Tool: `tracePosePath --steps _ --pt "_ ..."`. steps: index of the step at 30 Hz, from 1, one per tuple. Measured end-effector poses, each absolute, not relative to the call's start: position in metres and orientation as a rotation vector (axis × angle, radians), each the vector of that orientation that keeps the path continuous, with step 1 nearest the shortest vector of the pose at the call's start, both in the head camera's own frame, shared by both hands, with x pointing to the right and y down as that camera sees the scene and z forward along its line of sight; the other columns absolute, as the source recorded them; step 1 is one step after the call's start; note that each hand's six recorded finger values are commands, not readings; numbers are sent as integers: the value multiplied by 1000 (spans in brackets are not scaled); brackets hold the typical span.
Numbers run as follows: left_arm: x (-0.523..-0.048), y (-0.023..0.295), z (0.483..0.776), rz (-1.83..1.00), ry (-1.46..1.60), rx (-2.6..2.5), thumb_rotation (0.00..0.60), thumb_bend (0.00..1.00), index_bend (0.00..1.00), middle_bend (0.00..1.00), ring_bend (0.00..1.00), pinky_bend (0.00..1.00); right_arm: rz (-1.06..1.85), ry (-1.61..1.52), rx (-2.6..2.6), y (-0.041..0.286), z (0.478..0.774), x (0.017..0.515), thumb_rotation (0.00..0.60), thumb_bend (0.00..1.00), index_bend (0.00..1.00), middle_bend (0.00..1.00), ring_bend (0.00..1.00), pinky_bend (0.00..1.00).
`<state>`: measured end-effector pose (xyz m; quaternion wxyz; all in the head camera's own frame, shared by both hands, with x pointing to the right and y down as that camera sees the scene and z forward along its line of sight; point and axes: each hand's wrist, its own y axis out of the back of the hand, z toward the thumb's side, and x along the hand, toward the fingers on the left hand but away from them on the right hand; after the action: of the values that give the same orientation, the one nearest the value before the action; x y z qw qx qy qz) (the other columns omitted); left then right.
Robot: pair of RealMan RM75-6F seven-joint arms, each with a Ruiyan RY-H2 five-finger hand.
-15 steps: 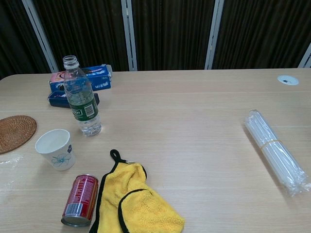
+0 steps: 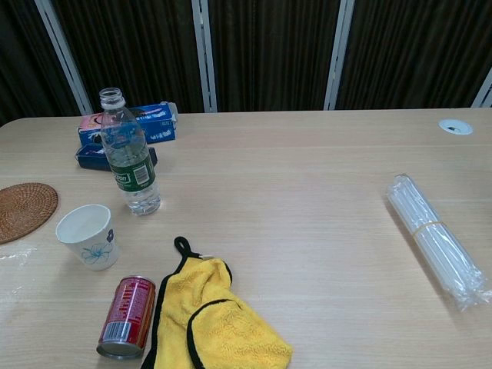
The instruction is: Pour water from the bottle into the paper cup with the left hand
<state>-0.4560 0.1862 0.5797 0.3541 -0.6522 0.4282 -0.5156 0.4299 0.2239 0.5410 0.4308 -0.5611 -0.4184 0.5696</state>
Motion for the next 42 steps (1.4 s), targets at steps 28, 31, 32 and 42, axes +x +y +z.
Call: tracePosePath --steps 28,31,32,42 --pt "-322 88 740 -1274 1254 -2414 600 0 0 0 0 0 1567 -1056 -1335 205 566 447 600 0 0 0 0 0" --pt "-313 88 748 -1274 1249 -2434 600 0 0 0 0 0 1573 -1063 -1327 205 565 451 600 0 0 0 0 0" --pt "-310 88 750 -1274 1251 -2440 600 0 0 0 0 0 1575 -1064 -1324 205 564 452 600 0 0 0 0 0" --pt "-294 91 768 -1271 1336 -2520 600 6 51 0 0 51 1590 -1070 -1321 203 566 457 600 0 0 0 0 0"
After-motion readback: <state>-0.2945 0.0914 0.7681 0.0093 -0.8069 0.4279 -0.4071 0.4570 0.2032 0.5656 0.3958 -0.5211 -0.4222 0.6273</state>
